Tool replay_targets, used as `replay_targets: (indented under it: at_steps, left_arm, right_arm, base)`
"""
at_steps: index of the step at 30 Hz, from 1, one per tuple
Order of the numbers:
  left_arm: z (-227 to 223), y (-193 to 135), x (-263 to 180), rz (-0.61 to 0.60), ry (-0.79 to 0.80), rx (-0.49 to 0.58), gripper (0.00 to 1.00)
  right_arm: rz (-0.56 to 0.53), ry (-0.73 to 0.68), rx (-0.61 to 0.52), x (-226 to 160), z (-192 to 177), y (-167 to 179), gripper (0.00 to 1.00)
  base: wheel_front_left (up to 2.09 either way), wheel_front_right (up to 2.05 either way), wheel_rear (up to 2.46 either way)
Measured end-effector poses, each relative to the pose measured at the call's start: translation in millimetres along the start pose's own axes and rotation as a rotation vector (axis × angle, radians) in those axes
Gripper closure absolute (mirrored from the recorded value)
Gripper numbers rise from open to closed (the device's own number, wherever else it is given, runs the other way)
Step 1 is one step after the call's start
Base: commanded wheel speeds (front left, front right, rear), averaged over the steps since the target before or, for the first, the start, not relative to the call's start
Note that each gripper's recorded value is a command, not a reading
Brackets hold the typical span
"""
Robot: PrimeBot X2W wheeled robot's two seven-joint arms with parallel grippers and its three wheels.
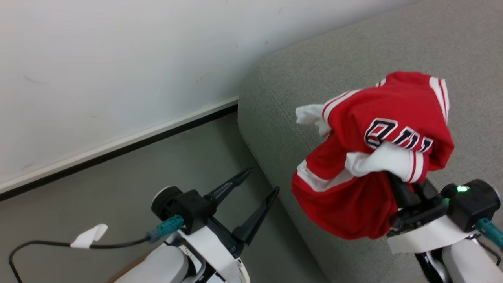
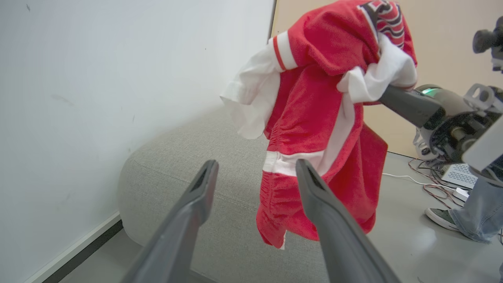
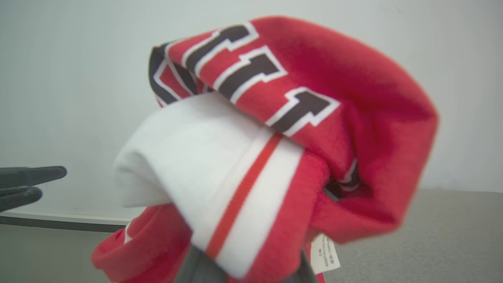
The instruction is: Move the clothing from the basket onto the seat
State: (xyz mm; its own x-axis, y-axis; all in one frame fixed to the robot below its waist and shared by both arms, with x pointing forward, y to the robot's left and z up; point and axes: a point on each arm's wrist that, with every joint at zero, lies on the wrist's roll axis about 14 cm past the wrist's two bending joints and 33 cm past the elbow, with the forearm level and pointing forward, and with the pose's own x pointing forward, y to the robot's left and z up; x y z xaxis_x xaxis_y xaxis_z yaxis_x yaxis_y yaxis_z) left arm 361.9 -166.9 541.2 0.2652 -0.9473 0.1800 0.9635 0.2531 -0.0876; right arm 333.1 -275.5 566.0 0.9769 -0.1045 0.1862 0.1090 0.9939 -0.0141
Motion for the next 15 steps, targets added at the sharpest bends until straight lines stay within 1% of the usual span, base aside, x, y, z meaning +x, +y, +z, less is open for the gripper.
replay_targets:
  at_steps: [4,8,12,15]
  left_arm:
    - [-5.1,15.4,-0.5,0.002,0.009,-0.003,0.00]
    - [-13.4,40.5,-6.3,0.012,0.025,0.000,0.00]
    - [-28.2,71.2,-17.0,0.036,0.047,0.000,0.00]
    - [-45.9,93.9,-28.2,0.064,0.071,-0.015,0.00]
  right_arm:
    - [-0.018,-0.049,-0.030,25.6,17.1,-15.2,1.00]
    - [-0.032,-0.108,-0.067,59.4,33.7,-27.6,1.00]
    - [-0.050,-0.124,-0.107,94.3,32.7,-40.5,1.00]
    - [-0.061,-0.090,-0.161,117.3,17.1,-52.9,1.00]
  base:
    - [0.00,0.00,0.00]
    - [0.00,0.00,0.00]
    - [0.00,0.00,0.00]
    - [0.00,0.00,0.00]
